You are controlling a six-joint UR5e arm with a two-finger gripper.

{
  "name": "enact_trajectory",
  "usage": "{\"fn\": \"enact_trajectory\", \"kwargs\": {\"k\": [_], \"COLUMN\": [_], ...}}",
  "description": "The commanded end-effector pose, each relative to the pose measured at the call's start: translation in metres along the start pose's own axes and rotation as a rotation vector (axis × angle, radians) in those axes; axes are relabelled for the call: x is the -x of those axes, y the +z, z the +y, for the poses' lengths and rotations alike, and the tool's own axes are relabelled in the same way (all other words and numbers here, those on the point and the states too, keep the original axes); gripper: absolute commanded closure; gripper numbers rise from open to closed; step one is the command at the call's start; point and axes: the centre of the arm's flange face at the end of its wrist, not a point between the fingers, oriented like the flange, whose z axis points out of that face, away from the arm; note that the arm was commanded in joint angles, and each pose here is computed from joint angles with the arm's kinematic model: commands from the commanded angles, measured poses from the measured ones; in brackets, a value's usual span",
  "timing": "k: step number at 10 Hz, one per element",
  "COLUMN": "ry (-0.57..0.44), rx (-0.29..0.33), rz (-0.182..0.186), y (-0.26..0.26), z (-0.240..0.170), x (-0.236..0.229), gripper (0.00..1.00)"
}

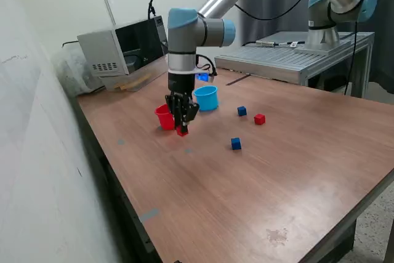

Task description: Place red objects in the red bin, and blue objects in the blue bin.

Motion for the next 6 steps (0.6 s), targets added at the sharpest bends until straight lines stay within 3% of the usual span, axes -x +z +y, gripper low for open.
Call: {"fn": "enact_trajectory", "kwargs": {"k": [1, 3, 5, 6], "ry": [0.001, 0.043, 0.156, 0.184], "rx": [0.028, 0.017, -0.019, -0.028], "rz": [-0.006, -0.02, -0.043, -0.048], "y": [-0.098, -0.111, -0.099, -0.093], "z": [-0.013, -0.023, -0.036, -0.04], "x": [0.0, 0.035, 0.123, 0.146], "gripper": [1.0, 1.0, 1.0, 1.0]}}
